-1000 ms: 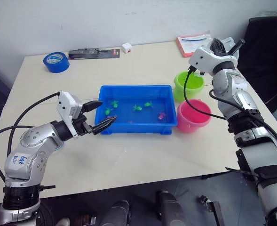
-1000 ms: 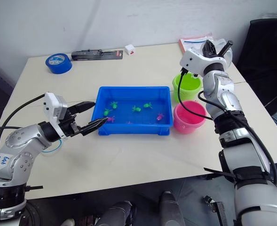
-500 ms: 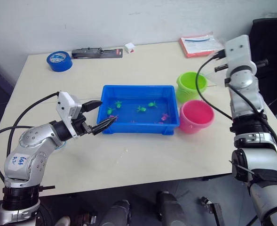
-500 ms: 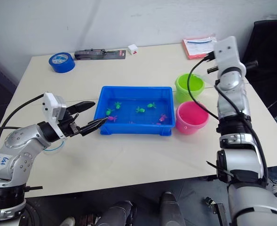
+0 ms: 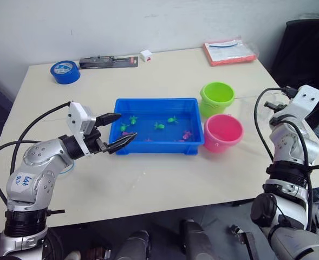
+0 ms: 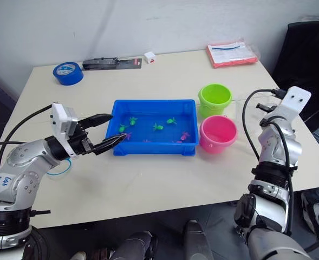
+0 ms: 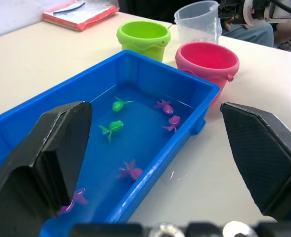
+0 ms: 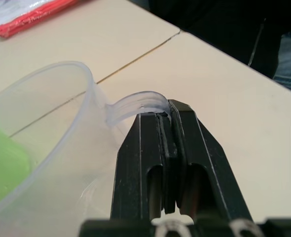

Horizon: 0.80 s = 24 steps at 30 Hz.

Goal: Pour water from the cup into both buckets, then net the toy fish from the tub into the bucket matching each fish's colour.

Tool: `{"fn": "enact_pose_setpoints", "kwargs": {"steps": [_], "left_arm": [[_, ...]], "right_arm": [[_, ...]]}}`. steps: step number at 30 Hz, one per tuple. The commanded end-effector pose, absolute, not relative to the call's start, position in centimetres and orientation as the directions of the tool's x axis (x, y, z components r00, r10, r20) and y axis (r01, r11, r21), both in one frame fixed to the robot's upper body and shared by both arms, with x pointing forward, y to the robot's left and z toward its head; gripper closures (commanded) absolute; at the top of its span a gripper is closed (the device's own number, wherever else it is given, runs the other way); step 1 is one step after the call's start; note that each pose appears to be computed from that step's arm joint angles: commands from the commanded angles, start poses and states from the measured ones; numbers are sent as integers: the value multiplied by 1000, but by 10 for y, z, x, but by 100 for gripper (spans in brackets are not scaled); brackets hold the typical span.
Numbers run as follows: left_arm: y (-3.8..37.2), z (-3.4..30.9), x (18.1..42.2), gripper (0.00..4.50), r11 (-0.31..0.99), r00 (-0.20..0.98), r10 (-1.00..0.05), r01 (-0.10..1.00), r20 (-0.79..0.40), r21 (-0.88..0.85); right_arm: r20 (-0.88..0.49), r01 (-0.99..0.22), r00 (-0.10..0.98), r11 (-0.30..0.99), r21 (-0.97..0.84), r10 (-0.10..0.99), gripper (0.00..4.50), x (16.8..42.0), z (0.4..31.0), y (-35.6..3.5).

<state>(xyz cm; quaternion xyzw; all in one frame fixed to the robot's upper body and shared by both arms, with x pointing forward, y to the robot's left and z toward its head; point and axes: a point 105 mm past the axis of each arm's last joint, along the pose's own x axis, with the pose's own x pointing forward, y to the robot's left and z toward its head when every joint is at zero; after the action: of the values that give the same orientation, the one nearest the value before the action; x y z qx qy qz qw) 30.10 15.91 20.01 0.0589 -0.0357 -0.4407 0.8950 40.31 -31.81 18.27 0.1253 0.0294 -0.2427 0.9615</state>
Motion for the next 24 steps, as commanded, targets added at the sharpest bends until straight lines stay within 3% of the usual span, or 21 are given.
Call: {"fn": "enact_pose_setpoints", "kwargs": {"steps": [1,11,15,16,19,24], "left_arm": [[164,207,296,0,600,608,-794,779,16,181],[173,203,290,0,608,619,-786,772,4,186],[174,202,290,0,608,618,-786,773,0,183],[174,201,290,0,607,617,-787,774,0,182],[174,200,291,0,605,615,-788,776,1,178],[171,199,291,0,598,607,-795,782,2,173]], "right_arm": [[-70,474,877,834,283,-475,384,405,191,-320],[-58,501,862,828,253,-504,384,414,171,-322],[-121,499,866,850,170,-484,199,407,155,-324],[-127,503,864,850,159,-488,130,404,153,-325],[-140,506,861,850,144,-489,10,397,149,-327],[-175,498,862,860,115,-476,10,380,146,-327]]}}
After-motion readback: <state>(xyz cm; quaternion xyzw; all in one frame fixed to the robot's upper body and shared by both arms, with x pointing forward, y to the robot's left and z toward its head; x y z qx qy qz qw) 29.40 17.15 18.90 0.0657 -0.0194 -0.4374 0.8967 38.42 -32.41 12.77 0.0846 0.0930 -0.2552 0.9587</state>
